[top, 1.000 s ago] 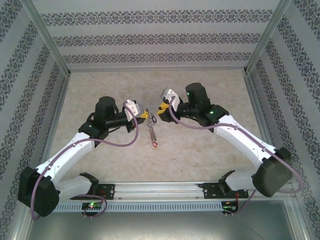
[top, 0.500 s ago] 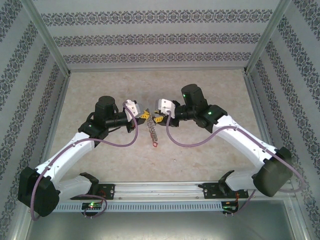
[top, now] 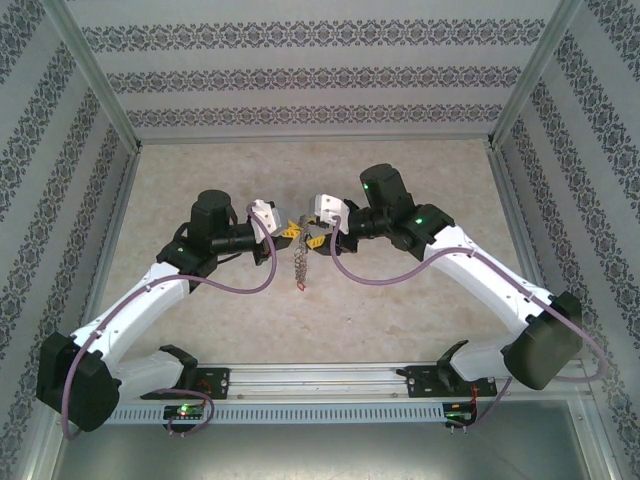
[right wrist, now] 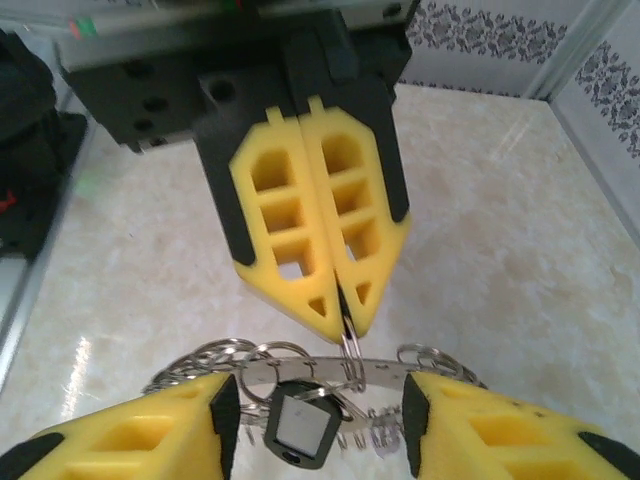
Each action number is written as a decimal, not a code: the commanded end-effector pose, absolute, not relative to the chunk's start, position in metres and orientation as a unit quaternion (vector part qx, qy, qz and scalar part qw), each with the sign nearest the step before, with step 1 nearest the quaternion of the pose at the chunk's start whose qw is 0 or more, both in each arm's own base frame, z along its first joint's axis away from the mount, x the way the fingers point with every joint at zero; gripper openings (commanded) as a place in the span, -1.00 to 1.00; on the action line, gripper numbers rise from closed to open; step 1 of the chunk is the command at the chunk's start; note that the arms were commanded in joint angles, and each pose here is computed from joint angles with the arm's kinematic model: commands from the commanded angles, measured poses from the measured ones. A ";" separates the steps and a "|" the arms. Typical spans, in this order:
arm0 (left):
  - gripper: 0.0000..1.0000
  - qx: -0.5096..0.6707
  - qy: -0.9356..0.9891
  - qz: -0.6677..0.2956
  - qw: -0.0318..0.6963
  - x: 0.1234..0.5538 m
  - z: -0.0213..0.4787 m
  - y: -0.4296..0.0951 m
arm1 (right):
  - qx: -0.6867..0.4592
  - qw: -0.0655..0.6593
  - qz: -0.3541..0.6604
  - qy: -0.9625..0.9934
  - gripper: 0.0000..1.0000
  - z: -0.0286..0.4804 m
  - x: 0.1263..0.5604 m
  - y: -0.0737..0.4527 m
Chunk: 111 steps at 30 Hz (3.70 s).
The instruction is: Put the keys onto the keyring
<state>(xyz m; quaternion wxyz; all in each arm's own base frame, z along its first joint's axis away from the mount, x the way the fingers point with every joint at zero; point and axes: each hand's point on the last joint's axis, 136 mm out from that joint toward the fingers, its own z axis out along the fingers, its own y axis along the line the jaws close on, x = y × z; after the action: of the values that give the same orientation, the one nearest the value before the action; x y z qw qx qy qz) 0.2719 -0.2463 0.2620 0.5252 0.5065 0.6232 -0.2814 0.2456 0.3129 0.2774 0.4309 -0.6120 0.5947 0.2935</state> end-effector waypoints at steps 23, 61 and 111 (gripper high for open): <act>-1.00 0.525 0.586 -0.295 0.542 0.264 0.287 -0.256 | -0.555 0.383 0.292 0.678 -0.63 0.268 0.268 0.314; -1.00 0.543 0.557 -0.318 0.542 0.253 0.293 -0.263 | -0.621 0.359 0.342 0.607 -0.78 0.246 0.239 0.313; -0.64 0.592 0.598 -0.287 0.458 0.251 0.265 -0.274 | -0.632 0.381 0.346 0.579 -1.00 0.278 0.228 0.315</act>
<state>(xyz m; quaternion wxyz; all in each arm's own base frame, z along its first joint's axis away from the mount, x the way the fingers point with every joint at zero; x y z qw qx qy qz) 0.2560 -0.2678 0.2555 0.4586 0.5843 0.6097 -0.2766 0.2366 0.3068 0.2457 0.3477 -0.6230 0.6178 0.3305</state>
